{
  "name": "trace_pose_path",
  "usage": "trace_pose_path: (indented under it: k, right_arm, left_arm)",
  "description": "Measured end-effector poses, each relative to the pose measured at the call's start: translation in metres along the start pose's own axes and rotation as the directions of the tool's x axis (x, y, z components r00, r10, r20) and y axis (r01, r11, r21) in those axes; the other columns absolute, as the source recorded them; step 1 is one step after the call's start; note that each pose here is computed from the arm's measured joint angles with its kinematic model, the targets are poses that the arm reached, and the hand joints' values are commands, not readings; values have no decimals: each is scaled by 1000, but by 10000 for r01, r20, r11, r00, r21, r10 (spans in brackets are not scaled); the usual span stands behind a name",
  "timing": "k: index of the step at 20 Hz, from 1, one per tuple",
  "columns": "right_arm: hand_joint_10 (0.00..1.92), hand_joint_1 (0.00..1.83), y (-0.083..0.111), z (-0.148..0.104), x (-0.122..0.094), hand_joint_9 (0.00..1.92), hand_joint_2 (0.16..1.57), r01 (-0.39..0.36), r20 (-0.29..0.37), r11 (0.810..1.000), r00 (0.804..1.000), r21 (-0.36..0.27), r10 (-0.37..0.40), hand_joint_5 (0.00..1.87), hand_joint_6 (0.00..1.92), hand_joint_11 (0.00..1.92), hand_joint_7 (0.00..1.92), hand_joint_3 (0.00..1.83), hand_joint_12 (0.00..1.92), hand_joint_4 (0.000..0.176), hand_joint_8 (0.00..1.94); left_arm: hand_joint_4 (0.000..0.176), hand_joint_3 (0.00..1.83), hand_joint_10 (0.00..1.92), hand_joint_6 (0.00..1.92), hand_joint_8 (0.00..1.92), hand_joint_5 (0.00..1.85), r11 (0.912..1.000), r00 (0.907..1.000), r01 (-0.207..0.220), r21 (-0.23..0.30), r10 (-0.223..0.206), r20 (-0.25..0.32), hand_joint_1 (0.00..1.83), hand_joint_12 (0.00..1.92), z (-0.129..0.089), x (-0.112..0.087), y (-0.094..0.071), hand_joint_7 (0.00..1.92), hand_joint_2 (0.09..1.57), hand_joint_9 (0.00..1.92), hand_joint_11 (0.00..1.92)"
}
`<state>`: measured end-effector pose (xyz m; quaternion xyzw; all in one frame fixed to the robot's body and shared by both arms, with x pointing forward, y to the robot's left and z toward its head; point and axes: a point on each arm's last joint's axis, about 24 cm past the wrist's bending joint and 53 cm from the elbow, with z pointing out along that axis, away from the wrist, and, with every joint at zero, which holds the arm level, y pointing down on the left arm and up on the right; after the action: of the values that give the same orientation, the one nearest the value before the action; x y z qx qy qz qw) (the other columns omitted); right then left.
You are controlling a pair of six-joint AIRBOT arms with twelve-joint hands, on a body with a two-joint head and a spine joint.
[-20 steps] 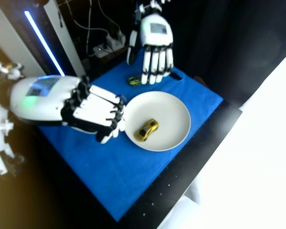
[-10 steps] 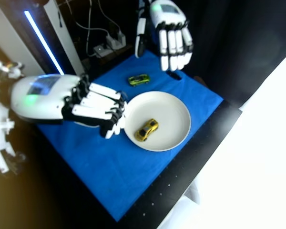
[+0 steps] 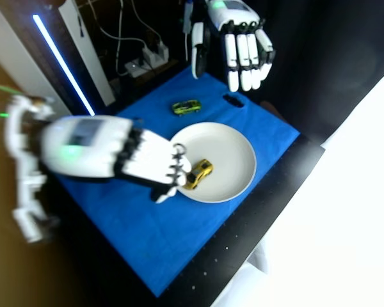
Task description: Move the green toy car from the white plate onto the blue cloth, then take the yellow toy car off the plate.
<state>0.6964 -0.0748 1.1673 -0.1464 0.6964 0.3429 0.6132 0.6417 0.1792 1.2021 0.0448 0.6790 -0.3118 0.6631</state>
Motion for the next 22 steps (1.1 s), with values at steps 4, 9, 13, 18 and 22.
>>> trace_pose_path:
  k: [4, 9, 13, 18, 22]
  right_arm:
    - [1079, 876, -13, 16, 6, 498, 943, -254, -237, 9988, 9994, 417, 264, 650, 410, 323, 658, 0, 1749, 0, 523]
    - [1368, 773, -9, 35, 14, 592, 900, -478, -453, 9977, 9977, 489, 500, 619, 463, 475, 662, 0, 1903, 0, 861]
    - [1439, 766, -6, 50, 22, 574, 955, -580, -629, 9970, 9961, 520, 612, 697, 298, 500, 645, 5, 1921, 0, 992]
    - [1518, 817, 3, 57, 37, 535, 968, -658, -978, 9968, 9927, 446, 699, 796, 50, 486, 634, 0, 1921, 0, 1010]
    - [1048, 807, 3, 65, 51, 524, 1002, -422, -1371, 9976, 9893, 546, 493, 747, 1, 304, 695, 0, 1731, 0, 521]
  left_arm:
    - [40, 0, 42, 20, 4, 644, 10000, 10000, -26, 34, 27, -31, 674, 1233, 1, 1, -2, 567, 1045, 472, 0]
    - [9, 1, 19, 9, 6, 649, 9999, 10000, 5, 107, -4, -96, 710, 1230, 3, 4, -5, 531, 1049, 462, 0]
    - [0, 2, 18, 4, 7, 645, 10000, 9998, 16, 65, -15, -183, 705, 1190, 3, 6, -4, 545, 1057, 474, 0]
    - [0, 0, 12, 0, 2, 640, 10000, 9999, 26, 80, -25, -167, 682, 1197, 3, 5, -5, 550, 1053, 475, 0]
    - [14, 0, 7, 2, 3, 645, 9999, 9998, 74, 118, -72, -182, 715, 1170, 4, 7, -7, 557, 1054, 475, 0]
